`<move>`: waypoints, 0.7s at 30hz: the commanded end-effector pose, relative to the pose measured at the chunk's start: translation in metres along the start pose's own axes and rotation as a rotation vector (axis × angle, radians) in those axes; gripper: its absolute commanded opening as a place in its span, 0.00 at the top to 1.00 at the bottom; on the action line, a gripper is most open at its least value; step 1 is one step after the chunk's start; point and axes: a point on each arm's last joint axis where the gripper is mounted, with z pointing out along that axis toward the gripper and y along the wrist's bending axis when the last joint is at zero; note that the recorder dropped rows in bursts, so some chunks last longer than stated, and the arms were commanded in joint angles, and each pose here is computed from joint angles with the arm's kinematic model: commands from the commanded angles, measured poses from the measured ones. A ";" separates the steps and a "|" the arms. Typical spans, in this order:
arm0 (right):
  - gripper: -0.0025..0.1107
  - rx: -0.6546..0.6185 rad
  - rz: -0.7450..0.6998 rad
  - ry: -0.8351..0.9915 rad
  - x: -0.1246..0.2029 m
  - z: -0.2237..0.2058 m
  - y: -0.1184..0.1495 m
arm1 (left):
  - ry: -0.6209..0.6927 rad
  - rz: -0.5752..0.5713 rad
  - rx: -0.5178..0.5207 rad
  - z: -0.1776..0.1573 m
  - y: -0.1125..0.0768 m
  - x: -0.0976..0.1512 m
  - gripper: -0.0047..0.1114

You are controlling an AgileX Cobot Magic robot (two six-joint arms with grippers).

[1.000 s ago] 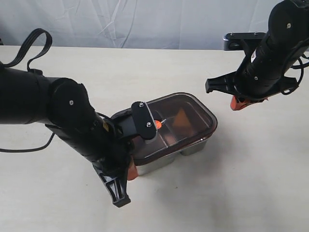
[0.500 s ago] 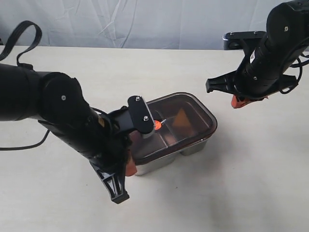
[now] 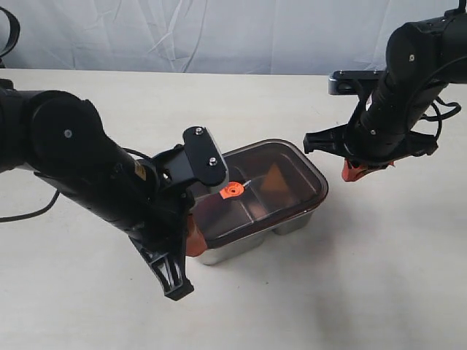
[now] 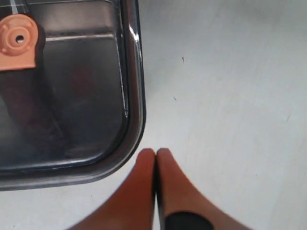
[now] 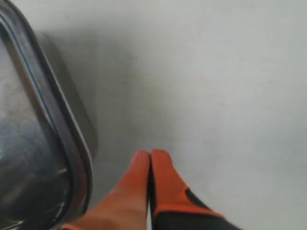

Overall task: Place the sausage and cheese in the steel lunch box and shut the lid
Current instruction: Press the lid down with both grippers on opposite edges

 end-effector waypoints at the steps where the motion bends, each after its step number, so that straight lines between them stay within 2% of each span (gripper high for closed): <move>1: 0.99 -0.071 0.011 0.028 0.001 0.003 0.008 | -0.008 -0.014 -0.002 -0.003 0.000 0.000 0.96; 7: 0.99 -0.185 0.008 0.034 0.001 0.002 0.018 | -0.011 -0.020 0.001 -0.003 0.000 -0.001 0.96; 15: 0.99 -0.183 0.007 0.055 0.003 0.006 0.018 | -0.008 -0.009 -0.006 -0.003 0.001 0.000 0.96; 21: 0.99 -0.149 -0.013 0.005 0.000 -0.002 0.015 | -0.022 0.011 -0.024 -0.009 0.001 -0.001 0.96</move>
